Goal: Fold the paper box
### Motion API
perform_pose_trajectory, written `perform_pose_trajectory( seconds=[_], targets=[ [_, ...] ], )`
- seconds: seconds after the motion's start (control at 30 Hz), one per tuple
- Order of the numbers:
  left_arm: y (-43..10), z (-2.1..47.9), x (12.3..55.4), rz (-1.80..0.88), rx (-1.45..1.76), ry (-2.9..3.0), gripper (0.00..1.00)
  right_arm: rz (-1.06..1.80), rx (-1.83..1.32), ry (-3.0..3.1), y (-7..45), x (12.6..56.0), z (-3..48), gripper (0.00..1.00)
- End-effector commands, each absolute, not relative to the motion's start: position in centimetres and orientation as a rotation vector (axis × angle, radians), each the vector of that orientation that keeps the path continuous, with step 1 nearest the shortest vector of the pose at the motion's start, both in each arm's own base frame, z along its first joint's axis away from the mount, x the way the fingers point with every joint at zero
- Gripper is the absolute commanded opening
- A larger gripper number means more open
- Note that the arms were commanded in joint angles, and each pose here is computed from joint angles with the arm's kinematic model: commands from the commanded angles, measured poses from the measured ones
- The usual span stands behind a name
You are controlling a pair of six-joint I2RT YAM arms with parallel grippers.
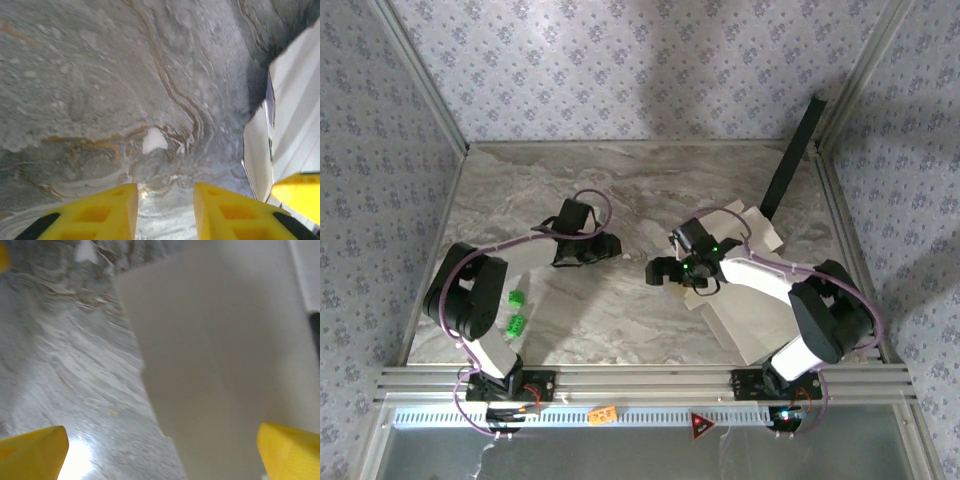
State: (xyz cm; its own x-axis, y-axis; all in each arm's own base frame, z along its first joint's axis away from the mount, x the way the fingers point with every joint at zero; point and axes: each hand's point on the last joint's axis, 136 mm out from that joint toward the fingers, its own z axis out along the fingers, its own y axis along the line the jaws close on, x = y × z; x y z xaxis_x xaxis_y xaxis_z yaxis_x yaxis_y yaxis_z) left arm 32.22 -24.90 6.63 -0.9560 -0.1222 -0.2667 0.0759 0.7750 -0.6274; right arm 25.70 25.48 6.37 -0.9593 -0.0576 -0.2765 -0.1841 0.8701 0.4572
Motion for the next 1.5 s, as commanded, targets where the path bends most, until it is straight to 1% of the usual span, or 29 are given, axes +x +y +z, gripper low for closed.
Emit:
perform_pose_trajectory(
  seconds=[0.0,0.17,0.27,0.43,0.5,0.57,0.73,0.77,0.8,0.87,0.93,1.17,1.47],
  targets=[
    [-26.6,8.5,30.7,-1.061,-0.004,2.652,0.45,0.704,-0.138,2.742,25.7,27.0,8.2,0.99],
    [-29.8,7.6,29.1,-1.123,-0.042,2.649,0.55,0.6,-0.072,2.716,22.0,27.2,9.2,0.99],
    [-32.0,6.4,28.3,-1.172,-0.061,2.657,0.56,0.546,-0.026,2.695,19.4,27.1,9.8,0.99],
    [-35.4,4.7,27.3,-1.259,-0.07,2.671,0.57,0.54,0.066,2.645,15.7,26.8,11.1,0.99],
    [-36.5,4.4,27.2,-1.287,-0.074,2.67,0.54,0.543,0.098,2.628,14.6,26.6,11.4,0.99],
    [-37.5,4.1,27.0,-1.317,-0.077,2.666,0.49,0.544,0.126,2.616,13.6,26.4,11.5,0.99],
    [-38.2,3.9,26.9,-1.306,-0.074,2.659,0.26,0.543,0.169,2.602,12.1,25.9,11.5,0.99],
    [-38.0,4.0,27.0,-1.287,-0.073,2.659,0.22,0.543,0.171,2.604,11.9,25.8,11.6,0.99],
    [-37.7,4.0,27.1,-1.266,-0.07,2.659,0.19,0.539,0.179,2.605,11.7,25.7,11.5,0.99],
    [-37.2,4.6,27.4,-1.233,-0.047,2.655,0.15,0.535,0.181,2.599,11.4,25.6,11.6,0.99],
    [-36.5,5.1,27.7,-1.195,-0.018,2.662,0.13,0.529,0.183,2.585,11.2,25.8,12.0,0.99],
    [-32.0,6.9,29.3,-1.048,0.173,2.744,0.09,0.501,0.192,2.557,10.7,26.6,13.2,0.99],
    [-23.8,9.2,30.7,-0.938,0.422,2.891,0.08,0.622,0.095,2.548,13.5,27.0,14.1,0.99]
  ],
)
